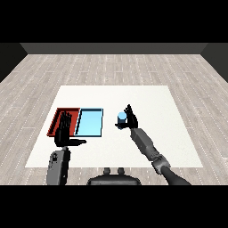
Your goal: Pick the blue can and put it in the blue box
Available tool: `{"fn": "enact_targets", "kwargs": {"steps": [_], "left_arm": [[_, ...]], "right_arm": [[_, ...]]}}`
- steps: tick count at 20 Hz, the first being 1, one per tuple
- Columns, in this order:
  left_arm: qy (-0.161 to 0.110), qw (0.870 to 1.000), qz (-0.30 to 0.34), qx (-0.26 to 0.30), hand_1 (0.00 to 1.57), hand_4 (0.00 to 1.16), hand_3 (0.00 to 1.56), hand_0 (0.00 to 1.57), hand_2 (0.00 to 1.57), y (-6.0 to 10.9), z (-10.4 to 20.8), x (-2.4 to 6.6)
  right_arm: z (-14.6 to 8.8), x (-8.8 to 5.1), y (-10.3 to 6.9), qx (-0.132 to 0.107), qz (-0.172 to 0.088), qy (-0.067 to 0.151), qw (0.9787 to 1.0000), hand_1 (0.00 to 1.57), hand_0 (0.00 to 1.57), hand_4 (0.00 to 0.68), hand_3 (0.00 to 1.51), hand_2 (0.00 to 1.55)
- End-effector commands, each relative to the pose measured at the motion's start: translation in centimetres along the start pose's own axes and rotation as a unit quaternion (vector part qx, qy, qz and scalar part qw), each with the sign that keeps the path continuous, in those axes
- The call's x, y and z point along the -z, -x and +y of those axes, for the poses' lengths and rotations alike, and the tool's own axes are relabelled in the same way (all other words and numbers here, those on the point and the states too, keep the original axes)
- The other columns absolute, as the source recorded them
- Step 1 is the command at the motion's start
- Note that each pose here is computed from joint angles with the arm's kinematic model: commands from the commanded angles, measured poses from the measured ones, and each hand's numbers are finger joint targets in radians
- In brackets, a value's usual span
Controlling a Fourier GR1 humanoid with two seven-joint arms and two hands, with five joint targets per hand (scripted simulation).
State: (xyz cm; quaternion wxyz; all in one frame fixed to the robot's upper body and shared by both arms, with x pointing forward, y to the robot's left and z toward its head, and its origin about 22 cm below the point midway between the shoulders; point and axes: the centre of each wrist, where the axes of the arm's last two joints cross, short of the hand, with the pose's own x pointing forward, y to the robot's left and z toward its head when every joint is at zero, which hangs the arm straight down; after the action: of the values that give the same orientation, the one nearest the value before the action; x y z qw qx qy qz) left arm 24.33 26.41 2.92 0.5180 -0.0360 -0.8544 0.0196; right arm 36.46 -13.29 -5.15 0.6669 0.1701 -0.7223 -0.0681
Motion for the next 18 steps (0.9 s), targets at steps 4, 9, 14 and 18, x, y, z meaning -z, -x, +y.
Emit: {"fn": "enact_targets", "kwargs": {"steps": [4, 9, 14, 18], "left_arm": [[0.000, 1.000, 0.000, 0.005, 0.00, 0.00, 0.00, 0.00, 0.00, 0.3, 0.0, 0.55], [-0.007, 1.000, 0.007, 0.001, 0.00, 0.00, 0.00, 0.00, 0.00, 0.0, 1.0, -1.45], [0.001, 1.000, 0.002, 0.006, 0.00, 0.00, 0.00, 0.00, 0.00, -0.5, -0.1, 0.61], [0.003, 1.000, 0.007, 0.006, 0.00, 0.00, 0.00, 0.00, 0.00, -0.1, 0.2, 0.74]], "right_arm": [[1.6, 1.5, -0.3, -0.001, 0.010, -0.002, 0.9999, 0.00, 0.00, 0.000, 0.00, 0.00], [-0.1, 0.8, 0.8, -0.006, 0.029, 0.011, 0.9995, 0.00, 0.00, 0.000, 0.00, 0.00], [0.7, 1.7, -0.2, -0.110, 0.010, 0.108, 0.9881, 1.53, 1.53, 0.658, 1.45, 1.49], [1.7, 2.2, -0.5, -0.149, 0.025, 0.109, 0.9824, 1.49, 1.49, 0.616, 1.43, 1.47]]}}
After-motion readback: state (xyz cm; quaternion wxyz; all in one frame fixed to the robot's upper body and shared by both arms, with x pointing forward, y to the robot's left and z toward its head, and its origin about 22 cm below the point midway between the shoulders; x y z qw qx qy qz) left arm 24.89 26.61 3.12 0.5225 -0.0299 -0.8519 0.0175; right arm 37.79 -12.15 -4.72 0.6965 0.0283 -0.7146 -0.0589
